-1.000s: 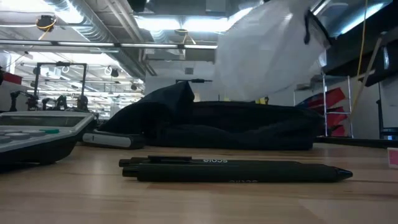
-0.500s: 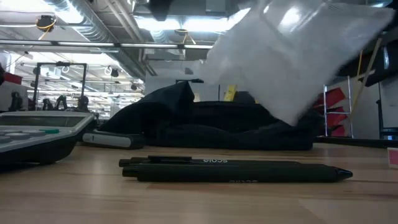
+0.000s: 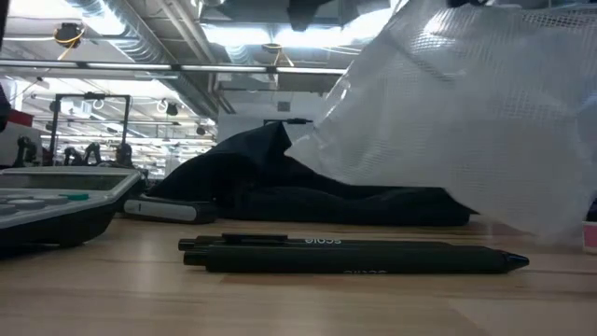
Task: Unpack backpack
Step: Put the game card into the transparent zip bag
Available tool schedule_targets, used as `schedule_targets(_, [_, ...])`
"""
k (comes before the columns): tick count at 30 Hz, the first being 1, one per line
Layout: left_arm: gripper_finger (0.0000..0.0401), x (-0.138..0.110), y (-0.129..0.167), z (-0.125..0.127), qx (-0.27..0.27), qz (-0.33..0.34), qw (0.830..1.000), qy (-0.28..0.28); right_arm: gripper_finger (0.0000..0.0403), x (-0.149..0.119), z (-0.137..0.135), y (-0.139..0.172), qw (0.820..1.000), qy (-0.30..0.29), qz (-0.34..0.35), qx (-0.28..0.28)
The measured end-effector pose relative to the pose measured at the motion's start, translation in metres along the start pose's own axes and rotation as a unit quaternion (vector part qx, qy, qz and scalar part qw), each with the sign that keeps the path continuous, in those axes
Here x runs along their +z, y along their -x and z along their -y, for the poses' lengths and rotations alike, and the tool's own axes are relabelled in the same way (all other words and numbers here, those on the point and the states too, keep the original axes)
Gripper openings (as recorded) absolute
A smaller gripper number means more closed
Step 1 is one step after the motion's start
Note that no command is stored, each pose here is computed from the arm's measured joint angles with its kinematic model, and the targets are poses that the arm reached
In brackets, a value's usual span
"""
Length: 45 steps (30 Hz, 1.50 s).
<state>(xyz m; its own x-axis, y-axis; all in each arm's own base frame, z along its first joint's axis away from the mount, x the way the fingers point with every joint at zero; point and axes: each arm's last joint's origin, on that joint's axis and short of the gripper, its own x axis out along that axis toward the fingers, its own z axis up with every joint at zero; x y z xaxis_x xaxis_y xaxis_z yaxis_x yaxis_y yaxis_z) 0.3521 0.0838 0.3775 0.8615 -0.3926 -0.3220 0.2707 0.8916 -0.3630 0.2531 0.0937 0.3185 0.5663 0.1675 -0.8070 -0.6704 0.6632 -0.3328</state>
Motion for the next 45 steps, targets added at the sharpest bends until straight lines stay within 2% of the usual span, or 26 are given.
schedule_targets(4, [0.0285, 0.004, 0.008, -0.028, -0.042, -0.013, 0.996, 0.071, 0.0000, 0.011, -0.009, -0.006, 0.998, 0.053, -0.017, -0.015])
schedule_targets(8, [0.0285, 0.003, 0.007, -0.039, -0.097, -0.022, 0.990, 0.105, 0.0000, 0.015, -0.013, -0.013, 0.996, 0.083, -0.028, -0.018])
schedule_targets(12, [0.0285, 0.003, -0.005, -0.035, -0.137, -0.027, 0.984, 0.109, 0.0000, 0.017, -0.013, -0.029, 0.993, 0.114, -0.041, -0.011])
schedule_targets(18, [0.0285, 0.021, -0.015, -0.024, -0.196, -0.025, 0.975, 0.105, 0.0000, 0.023, -0.008, -0.050, 0.986, 0.161, -0.040, -0.027])
schedule_targets(23, [0.0285, 0.013, -0.034, -0.026, -0.232, -0.055, 0.964, 0.121, 0.0000, 0.032, -0.006, -0.059, 0.980, 0.191, -0.016, -0.050])
schedule_targets(29, [0.0285, -0.012, -0.051, -0.039, -0.209, -0.107, 0.960, 0.151, 0.0000, 0.034, -0.006, -0.064, 0.976, 0.211, -0.011, -0.054])
schedule_targets(36, [0.0285, -0.028, -0.065, -0.036, -0.178, -0.139, 0.966, 0.128, 0.0000, 0.037, -0.006, -0.074, 0.975, 0.216, -0.001, -0.052])
schedule_targets(41, [0.0285, -0.035, -0.078, -0.021, -0.121, -0.157, 0.979, 0.043, 0.0000, 0.038, -0.007, -0.078, 0.975, 0.217, 0.003, -0.040])
schedule_targets(45, [0.0285, -0.042, -0.082, -0.015, -0.072, -0.187, 0.980, 0.007, 0.0000, 0.039, -0.007, -0.078, 0.976, 0.216, 0.015, -0.034])
